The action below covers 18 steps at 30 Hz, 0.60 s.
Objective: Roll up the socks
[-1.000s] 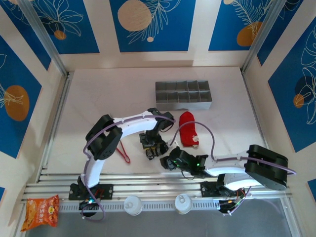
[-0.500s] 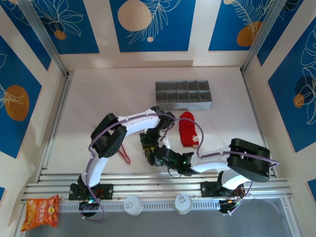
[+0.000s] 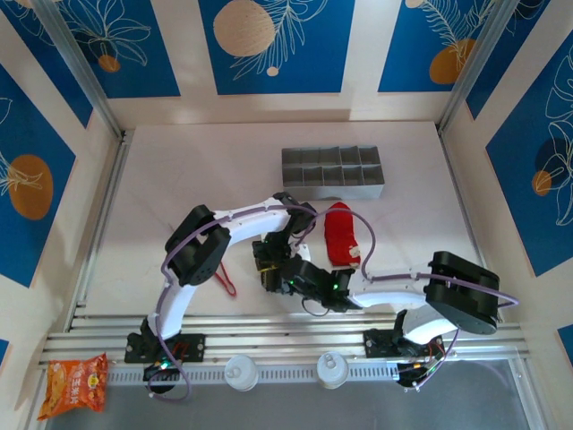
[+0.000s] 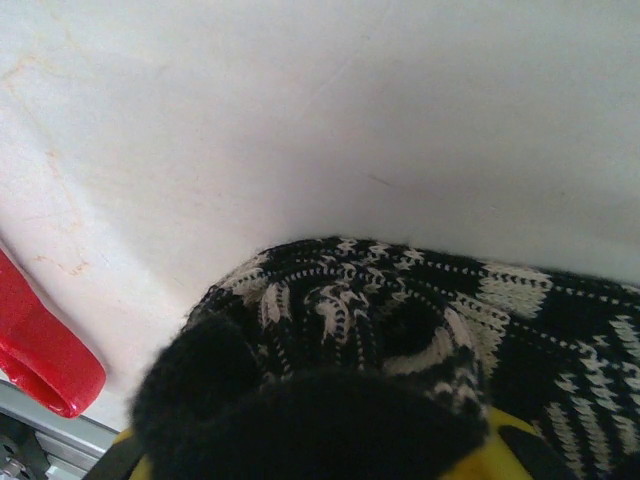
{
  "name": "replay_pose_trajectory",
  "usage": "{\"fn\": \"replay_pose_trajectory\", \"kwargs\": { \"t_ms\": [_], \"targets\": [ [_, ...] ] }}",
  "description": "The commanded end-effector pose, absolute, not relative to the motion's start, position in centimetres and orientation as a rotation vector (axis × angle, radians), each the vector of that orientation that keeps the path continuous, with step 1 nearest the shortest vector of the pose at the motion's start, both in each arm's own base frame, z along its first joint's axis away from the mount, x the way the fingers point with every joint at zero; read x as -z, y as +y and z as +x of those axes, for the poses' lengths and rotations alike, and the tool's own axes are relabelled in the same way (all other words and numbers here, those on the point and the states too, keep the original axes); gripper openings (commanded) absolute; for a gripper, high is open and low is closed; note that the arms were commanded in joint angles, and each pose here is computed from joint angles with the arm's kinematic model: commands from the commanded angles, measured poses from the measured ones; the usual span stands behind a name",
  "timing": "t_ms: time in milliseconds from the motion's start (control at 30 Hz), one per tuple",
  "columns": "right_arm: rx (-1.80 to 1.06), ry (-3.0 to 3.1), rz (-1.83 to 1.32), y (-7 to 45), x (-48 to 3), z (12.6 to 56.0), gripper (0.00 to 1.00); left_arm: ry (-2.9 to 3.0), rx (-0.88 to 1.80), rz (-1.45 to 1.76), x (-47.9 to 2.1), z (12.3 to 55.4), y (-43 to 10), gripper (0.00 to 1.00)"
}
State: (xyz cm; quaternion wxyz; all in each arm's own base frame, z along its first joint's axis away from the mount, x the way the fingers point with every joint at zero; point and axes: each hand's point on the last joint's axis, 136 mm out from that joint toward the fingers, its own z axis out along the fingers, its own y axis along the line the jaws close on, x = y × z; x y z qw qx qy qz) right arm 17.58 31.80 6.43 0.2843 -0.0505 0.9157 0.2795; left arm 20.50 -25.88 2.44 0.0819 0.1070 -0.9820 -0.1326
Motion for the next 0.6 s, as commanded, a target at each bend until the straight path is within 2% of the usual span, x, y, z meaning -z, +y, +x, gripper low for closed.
{"fn": "replay_pose_trajectory", "kwargs": {
  "t_ms": [0, 400, 567],
  "targets": [
    [-0.816, 2.589, -0.064, 32.7, -6.6, 16.1, 0.64, -2.853, 0.476, 0.273, 3.3, 18.7, -25.6, 0.00],
    [-0.830, 2.629, -0.044, 35.6, -5.5, 18.3, 0.65, -2.853, 0.430, 0.242, 3.4, 18.7, -26.2, 0.00],
    [-0.803, 2.645, -0.036, 35.4, -5.1, 17.1, 0.63, -2.855, 0.427, 0.231, 3.5, 18.7, -26.1, 0.00]
  ]
}}
